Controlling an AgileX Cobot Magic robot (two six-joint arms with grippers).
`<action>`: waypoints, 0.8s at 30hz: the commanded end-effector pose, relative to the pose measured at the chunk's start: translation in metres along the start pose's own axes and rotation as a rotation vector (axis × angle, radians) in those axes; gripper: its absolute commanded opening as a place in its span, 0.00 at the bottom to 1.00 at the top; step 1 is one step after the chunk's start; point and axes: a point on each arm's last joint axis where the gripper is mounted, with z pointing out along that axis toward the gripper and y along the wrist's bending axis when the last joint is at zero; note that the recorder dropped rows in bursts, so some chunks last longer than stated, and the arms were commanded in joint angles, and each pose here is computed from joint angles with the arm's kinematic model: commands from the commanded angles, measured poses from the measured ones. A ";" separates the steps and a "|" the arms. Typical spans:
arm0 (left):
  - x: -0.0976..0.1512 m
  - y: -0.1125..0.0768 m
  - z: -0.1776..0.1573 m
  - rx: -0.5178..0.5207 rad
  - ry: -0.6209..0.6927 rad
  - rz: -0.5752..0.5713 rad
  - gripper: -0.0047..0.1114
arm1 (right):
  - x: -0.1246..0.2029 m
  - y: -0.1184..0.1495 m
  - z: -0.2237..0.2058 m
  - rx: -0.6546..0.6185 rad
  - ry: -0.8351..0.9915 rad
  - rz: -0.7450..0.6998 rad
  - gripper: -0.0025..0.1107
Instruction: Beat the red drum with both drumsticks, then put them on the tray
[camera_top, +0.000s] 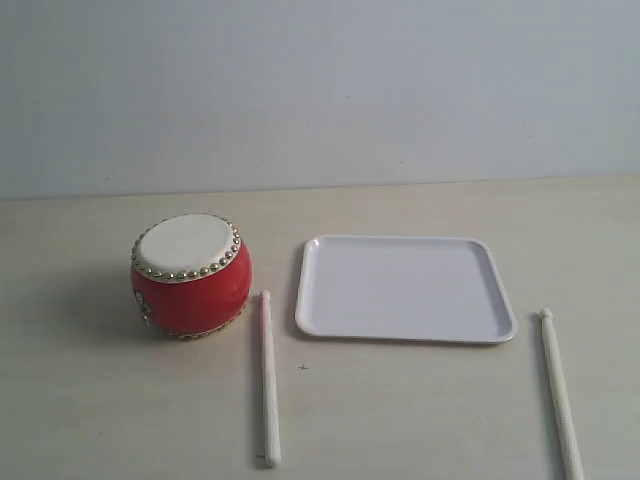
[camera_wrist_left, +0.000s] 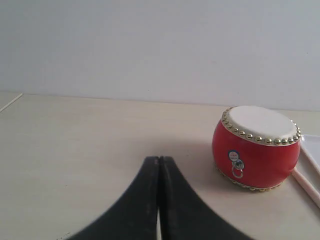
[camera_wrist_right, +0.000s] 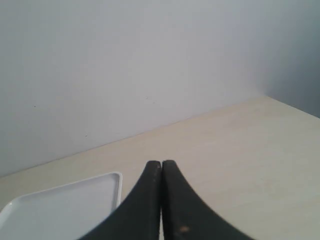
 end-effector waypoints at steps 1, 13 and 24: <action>0.000 0.000 0.000 -0.003 -0.009 -0.008 0.04 | 0.001 0.000 0.000 -0.002 -0.006 -0.006 0.02; 0.004 0.000 0.000 -0.004 0.036 0.100 0.04 | 0.001 0.000 0.000 -0.002 -0.006 -0.006 0.02; 0.004 0.001 0.000 -0.003 0.037 0.233 0.04 | -0.006 0.002 -0.001 -0.019 -0.086 -0.037 0.02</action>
